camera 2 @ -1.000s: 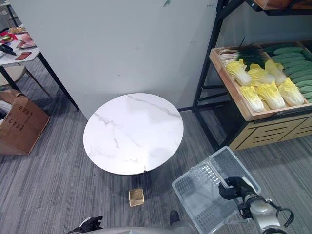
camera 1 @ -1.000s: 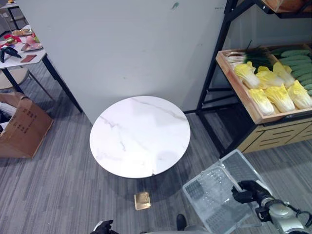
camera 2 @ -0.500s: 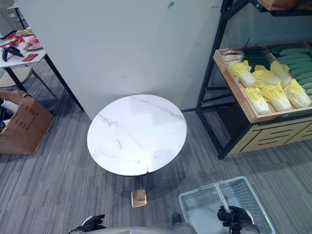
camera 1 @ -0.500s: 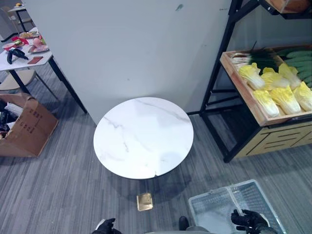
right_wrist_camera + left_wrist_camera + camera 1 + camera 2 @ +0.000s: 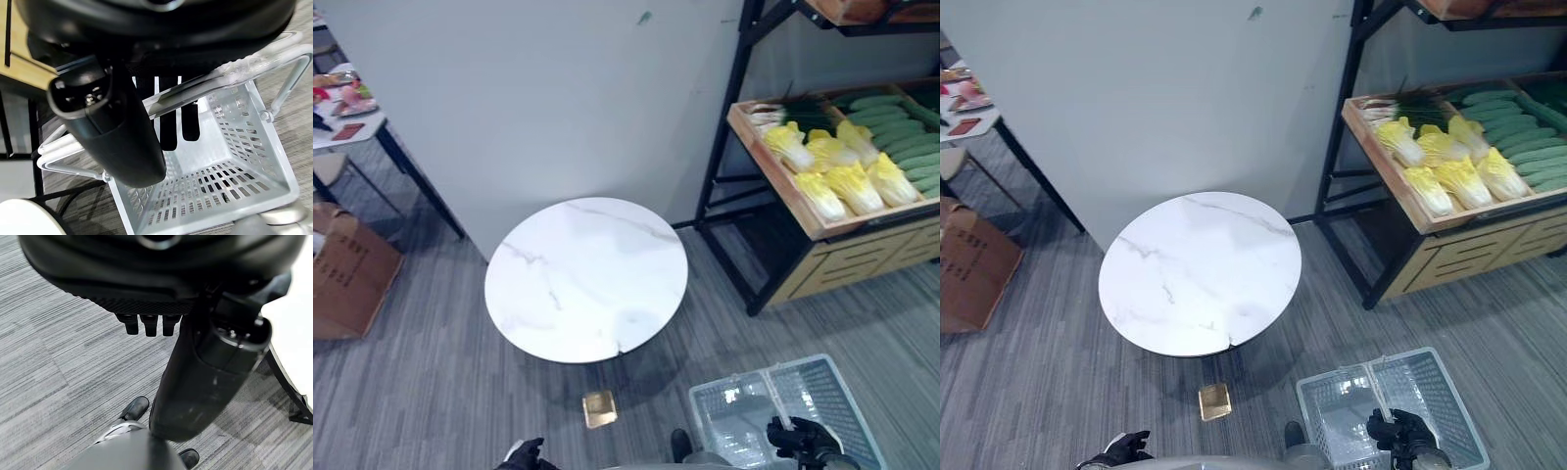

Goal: Get the vegetables into the basket

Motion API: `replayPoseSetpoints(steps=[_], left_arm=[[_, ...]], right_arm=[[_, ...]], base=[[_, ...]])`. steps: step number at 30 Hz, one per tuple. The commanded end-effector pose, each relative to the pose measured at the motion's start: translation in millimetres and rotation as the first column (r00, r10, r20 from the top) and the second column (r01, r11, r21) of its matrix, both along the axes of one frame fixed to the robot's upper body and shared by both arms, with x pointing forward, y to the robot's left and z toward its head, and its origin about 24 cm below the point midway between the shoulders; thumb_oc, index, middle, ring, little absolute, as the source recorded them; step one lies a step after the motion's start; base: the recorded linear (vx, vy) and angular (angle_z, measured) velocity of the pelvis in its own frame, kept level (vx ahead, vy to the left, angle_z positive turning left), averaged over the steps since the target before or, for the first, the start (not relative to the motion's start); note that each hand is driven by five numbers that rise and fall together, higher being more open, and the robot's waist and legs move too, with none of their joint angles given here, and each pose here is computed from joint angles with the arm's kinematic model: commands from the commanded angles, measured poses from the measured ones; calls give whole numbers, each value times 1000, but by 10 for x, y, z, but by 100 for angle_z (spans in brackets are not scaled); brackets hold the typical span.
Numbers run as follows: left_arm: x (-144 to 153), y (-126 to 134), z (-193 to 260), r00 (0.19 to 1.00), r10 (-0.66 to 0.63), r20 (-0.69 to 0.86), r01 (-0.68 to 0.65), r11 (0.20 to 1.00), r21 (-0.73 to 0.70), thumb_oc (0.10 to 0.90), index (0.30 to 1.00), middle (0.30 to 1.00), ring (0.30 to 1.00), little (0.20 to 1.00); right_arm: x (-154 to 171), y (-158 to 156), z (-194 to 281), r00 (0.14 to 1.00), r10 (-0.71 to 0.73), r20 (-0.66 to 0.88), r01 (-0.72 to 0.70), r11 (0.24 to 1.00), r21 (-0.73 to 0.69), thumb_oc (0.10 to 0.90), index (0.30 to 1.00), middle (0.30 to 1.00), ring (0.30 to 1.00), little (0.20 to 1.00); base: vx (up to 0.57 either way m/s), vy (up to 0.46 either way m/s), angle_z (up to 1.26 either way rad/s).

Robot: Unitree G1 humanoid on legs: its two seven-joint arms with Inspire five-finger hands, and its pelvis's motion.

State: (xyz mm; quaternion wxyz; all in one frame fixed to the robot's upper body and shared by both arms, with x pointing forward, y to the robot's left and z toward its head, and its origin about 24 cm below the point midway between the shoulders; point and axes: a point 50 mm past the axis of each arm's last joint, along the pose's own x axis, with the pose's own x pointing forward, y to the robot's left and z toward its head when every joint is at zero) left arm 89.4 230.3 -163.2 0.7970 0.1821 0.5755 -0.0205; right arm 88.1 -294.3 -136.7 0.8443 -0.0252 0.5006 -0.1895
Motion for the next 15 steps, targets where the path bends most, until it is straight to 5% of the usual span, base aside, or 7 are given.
replayPoseSetpoints(steps=[1,15], left_arm=[[157,28,41,998,-51,39,50,998,29,900,1000,1000,1000,1000],[22,220,56,997,71,30,-73,995,71,900,1000,1000,1000,1000]], right_arm=[[466,-49,188,982,6,189,-4,1000,-13,400,300,300,300,300],[481,373,27,979,155,130,-164,985,56,400,300,300,300,300]], base=[[-21,127,-60],[10,12,-70]])
